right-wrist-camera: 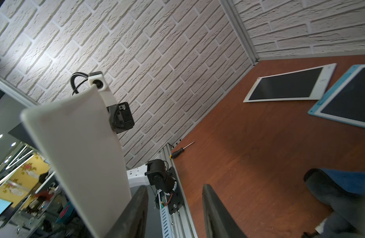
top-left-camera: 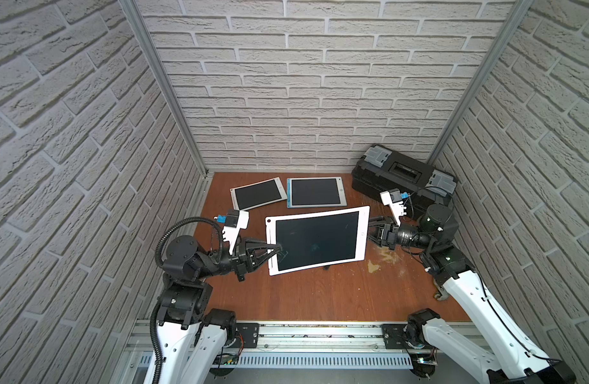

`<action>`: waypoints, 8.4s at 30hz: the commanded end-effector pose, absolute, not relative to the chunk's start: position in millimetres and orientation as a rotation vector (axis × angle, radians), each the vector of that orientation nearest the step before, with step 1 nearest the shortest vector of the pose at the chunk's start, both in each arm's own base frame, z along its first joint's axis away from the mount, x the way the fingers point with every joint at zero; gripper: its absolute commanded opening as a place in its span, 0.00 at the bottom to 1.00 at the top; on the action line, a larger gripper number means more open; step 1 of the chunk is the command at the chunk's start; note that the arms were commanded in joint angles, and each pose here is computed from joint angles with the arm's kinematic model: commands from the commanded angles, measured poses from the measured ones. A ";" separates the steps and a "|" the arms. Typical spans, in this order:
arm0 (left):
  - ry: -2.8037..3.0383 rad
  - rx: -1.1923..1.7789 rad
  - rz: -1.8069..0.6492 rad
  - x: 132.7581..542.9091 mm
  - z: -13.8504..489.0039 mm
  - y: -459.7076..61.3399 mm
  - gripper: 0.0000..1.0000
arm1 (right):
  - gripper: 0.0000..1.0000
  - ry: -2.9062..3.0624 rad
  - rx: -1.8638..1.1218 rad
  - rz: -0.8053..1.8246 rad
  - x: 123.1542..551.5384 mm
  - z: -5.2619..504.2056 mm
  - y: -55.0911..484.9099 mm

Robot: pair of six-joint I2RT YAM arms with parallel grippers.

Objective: Wipe the drawing tablet
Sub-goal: Place the drawing tablet at the center of the board, then press the button on the drawing tablet.

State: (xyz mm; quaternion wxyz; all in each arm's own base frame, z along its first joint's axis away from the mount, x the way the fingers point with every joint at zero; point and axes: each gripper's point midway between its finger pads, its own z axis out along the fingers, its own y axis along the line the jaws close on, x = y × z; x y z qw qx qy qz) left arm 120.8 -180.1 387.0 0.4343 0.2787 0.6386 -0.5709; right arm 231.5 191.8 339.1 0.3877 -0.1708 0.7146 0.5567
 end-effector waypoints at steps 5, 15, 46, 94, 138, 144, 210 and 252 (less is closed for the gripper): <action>1.522 0.746 -1.367 116.1 403.4 -179.3 0.00 | 0.44 1.848 -0.346 1.355 241.8 329.3 175.6; 1.531 0.748 -1.372 121.4 399.6 -180.5 0.00 | 0.43 1.777 -0.416 1.471 225.6 342.7 183.6; 1.567 0.736 -1.429 134.7 387.8 -185.0 0.00 | 0.26 1.761 -0.490 1.538 225.8 343.2 206.7; 2.100 -0.308 -0.609 230.7 261.6 -36.8 0.98 | 0.03 2.298 0.086 1.327 350.6 221.8 244.8; 2.093 -0.283 -0.744 244.8 242.6 -52.0 0.98 | 0.11 2.711 0.387 1.066 456.7 24.3 381.5; 2.083 -0.299 -0.727 246.1 242.8 -46.8 0.98 | 0.35 2.757 0.381 1.057 456.7 23.0 385.1; 2.085 -0.358 -0.798 260.3 235.0 -35.7 0.98 | 0.02 2.567 0.171 -0.041 633.6 29.1 114.8; 2.084 -0.355 -0.796 260.1 236.0 -35.8 0.98 | 0.02 2.315 -0.017 -0.167 649.5 140.8 135.6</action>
